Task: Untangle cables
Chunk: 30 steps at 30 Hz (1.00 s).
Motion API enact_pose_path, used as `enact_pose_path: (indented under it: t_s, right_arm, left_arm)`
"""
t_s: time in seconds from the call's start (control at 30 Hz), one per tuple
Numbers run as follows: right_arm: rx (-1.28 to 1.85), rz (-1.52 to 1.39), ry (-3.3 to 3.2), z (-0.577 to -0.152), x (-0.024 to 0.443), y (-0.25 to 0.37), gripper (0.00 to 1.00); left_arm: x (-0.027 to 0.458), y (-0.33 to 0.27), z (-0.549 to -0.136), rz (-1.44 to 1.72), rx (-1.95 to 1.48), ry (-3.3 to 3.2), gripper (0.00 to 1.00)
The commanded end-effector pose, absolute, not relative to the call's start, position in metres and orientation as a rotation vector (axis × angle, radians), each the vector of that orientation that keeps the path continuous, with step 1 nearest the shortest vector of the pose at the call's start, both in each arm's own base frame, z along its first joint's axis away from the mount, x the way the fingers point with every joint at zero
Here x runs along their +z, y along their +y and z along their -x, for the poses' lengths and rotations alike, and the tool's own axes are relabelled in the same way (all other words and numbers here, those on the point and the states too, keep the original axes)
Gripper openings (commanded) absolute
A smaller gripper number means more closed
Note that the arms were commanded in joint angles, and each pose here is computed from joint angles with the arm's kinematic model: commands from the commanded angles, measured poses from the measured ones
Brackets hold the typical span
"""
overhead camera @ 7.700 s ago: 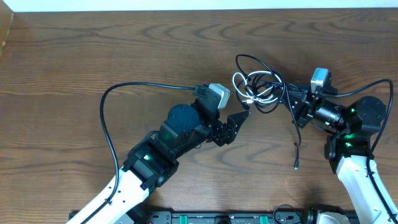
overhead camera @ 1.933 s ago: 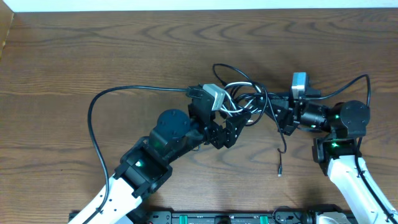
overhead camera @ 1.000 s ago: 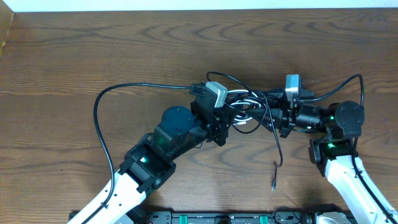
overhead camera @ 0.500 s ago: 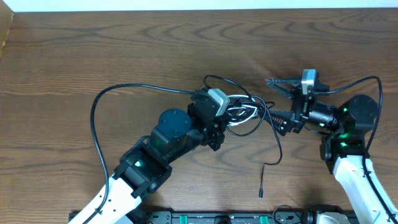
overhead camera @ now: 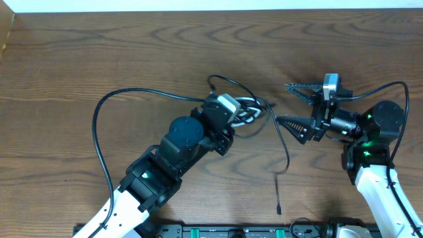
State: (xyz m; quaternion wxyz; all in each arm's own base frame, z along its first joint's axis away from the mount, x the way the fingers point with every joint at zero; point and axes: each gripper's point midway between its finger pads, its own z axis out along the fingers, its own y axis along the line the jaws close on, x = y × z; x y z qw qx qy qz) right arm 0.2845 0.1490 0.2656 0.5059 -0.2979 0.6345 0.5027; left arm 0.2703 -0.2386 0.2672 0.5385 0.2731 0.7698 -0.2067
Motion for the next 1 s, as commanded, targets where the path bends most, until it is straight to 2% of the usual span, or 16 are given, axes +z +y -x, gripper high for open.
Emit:
enact_pose_path:
  t_s: [0.0,0.2,0.67,0.97]
  right_arm:
    - [1.194,0.732,1.514,-0.285,0.270,0.148,0.99]
    - [1.216,0.702,1.528,-0.286,0.272,0.148,0.99]
    - [1.230,0.703,1.518,-0.285,0.275,0.167,0.99]
    - [1.116,0.530,1.670,-0.312,0.243,0.155,0.99]
  left_arm:
    - [0.276,-0.212,-0.286,-0.537,-0.321,1.824,0.08]
    - [0.271,-0.209,-0.286,-0.533,-0.299,1.845,0.08]
    - [0.287,-0.257,-0.254,-0.745,-0.627,1.736,0.07]
    - [0.298,-0.285,-0.216,-0.931,-0.884,1.635,0.08]
